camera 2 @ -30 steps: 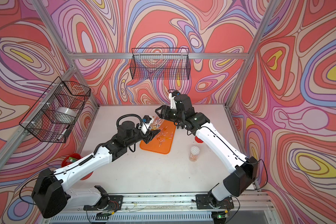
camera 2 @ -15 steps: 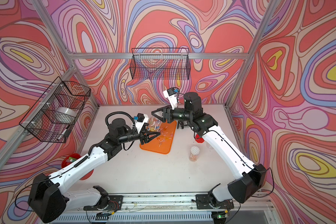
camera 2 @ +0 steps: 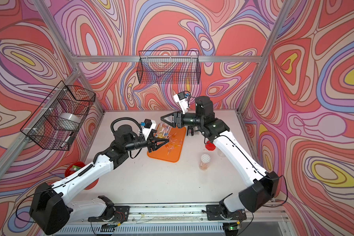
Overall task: Pour the candies out of the jar
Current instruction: Unscrew the lid from the jar.
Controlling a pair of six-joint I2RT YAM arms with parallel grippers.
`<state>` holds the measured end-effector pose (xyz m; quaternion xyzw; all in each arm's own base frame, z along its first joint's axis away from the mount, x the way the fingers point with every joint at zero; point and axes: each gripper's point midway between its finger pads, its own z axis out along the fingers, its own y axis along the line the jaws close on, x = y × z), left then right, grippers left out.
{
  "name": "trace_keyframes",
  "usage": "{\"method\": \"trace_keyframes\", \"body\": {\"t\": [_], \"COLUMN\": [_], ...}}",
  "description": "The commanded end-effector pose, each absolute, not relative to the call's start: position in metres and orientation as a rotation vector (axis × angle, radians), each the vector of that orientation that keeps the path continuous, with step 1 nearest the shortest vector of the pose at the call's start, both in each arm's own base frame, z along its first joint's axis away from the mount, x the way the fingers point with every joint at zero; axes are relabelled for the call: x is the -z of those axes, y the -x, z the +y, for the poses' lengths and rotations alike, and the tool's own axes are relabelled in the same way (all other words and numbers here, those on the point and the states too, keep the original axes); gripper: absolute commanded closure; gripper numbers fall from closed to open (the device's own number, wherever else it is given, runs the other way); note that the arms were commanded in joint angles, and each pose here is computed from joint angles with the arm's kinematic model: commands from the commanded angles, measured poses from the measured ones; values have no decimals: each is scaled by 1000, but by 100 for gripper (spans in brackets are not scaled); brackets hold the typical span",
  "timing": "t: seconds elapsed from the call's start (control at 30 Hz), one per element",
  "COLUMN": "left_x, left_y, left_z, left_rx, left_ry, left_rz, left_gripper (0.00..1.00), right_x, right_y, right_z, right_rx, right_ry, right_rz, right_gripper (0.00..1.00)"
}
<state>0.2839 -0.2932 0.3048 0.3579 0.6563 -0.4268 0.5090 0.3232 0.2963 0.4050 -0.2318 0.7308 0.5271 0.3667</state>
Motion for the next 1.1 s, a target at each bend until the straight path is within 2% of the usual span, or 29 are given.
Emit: {"method": "trace_keyframes", "body": {"t": [0.0,0.13,0.4,0.73,1.07], "left_x": [-300,-298,-297,-289,-284], "left_y": [-294,-297,-298,-299,-306], "left_z": [-289,-289,-288,-287,-282], "left_rx": [953,943,932,927,895], "left_ry": [-839,-838,-838,-828,-777], "left_rz": [1571,1575,1581,1599,1627], "left_gripper": [100,100,100,100,100], "right_x": [-420,-421,-420,-423,-399], "right_y": [-325,-322,-331,-350,-366], "right_z": [296,301,295,270,253], "right_rx": [-1513,-1586,-1490,-1218,-1028], "right_ry": [509,525,517,454,392], "right_rz": [1909,1923,1931,1925,1990], "right_gripper": [61,61,61,63,64]}}
